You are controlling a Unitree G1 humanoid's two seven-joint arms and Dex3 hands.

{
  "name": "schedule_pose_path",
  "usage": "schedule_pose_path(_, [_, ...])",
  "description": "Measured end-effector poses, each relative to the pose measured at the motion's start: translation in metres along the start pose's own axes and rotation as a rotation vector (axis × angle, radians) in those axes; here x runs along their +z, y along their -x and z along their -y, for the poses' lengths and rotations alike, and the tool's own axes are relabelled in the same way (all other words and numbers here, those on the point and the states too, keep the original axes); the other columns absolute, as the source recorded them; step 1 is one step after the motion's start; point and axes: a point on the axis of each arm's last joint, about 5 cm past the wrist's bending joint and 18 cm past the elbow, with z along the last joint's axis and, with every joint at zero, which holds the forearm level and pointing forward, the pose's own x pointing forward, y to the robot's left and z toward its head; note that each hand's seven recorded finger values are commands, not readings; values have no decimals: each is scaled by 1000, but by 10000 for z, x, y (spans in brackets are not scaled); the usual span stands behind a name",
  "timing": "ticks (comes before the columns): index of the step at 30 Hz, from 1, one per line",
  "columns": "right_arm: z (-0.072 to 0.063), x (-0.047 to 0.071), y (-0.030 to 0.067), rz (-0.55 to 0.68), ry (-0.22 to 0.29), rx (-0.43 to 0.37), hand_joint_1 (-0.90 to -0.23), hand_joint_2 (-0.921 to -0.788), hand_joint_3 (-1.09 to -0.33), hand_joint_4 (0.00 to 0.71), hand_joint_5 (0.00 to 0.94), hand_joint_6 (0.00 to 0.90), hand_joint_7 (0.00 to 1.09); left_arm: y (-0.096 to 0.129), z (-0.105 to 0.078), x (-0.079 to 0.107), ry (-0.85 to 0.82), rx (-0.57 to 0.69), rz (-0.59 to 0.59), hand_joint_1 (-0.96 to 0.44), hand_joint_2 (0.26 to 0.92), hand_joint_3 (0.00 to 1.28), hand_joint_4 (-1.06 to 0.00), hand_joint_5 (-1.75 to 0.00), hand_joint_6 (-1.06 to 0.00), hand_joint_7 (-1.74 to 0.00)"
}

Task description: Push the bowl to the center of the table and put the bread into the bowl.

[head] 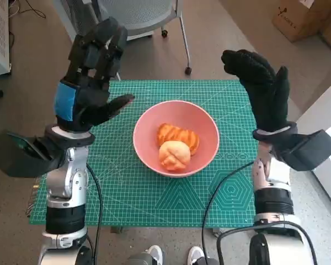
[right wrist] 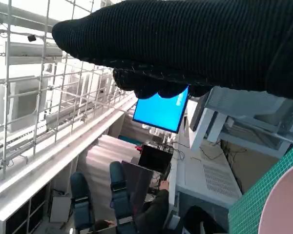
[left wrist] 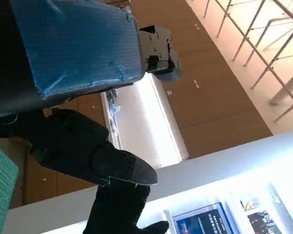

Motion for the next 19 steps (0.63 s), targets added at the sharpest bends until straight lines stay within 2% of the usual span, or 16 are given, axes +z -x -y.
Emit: schedule_pose_path(19, [-1,19,-22,13,5,5,-528,-921,-516,266,2,424,10,-1,13,-26,13,-6,-11,-419,878,118,-88,0,1,-768])
